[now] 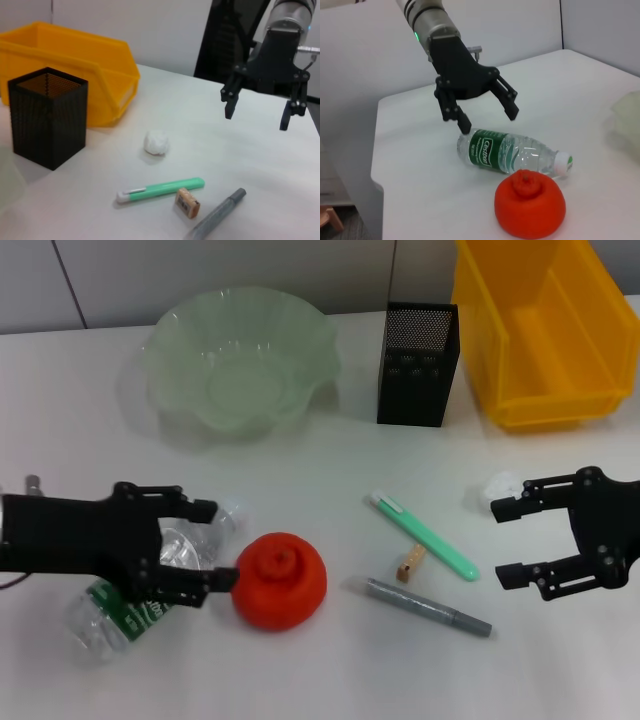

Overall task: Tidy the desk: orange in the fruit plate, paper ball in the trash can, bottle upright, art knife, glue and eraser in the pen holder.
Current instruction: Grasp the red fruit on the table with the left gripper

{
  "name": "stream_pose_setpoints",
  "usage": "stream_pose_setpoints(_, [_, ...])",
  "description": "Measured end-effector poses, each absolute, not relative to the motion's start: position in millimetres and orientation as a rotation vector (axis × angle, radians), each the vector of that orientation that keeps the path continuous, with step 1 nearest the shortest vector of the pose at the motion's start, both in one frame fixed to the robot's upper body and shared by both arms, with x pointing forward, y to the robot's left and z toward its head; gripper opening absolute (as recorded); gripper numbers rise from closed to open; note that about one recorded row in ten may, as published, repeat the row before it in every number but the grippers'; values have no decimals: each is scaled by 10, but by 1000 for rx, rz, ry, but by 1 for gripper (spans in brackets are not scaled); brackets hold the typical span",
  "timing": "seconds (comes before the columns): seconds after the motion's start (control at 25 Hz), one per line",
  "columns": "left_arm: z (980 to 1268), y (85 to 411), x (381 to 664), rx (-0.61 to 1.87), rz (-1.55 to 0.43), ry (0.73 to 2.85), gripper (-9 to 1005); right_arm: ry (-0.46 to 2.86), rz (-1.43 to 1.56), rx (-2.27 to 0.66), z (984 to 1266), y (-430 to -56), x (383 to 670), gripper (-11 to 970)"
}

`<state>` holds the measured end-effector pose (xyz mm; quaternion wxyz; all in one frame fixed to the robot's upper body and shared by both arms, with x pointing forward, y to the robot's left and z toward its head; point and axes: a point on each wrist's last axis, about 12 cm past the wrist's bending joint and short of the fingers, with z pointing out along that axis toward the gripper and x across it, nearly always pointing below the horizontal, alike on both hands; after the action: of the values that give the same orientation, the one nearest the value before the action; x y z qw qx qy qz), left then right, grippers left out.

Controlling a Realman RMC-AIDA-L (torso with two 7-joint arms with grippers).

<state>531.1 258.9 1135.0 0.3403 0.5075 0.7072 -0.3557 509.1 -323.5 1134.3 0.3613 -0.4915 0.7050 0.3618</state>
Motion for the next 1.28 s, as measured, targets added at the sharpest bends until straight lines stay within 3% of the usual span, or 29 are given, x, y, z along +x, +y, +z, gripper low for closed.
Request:
stream_pose_setpoints(0.28, [11200, 2287, 5262, 1418, -929, 1820, 780, 1831, 938, -1260, 11290, -3227, 5088, 759])
stream_pose_setpoints(0.44, [11102, 1952, 5354, 1448, -829, 1828, 774, 1830, 939, -1266, 11289, -3216, 5092, 759])
stream_pose_setpoints(0.76, [11096, 1862, 5499, 1433, -792, 1892, 762, 1822, 948, -1291, 11293, -3164, 5112, 758])
stream_pose_setpoints(1.28, [11029, 1881, 5497, 1509, -700, 1922, 743, 1812, 958, -1305, 11288, -3109, 5117, 758])
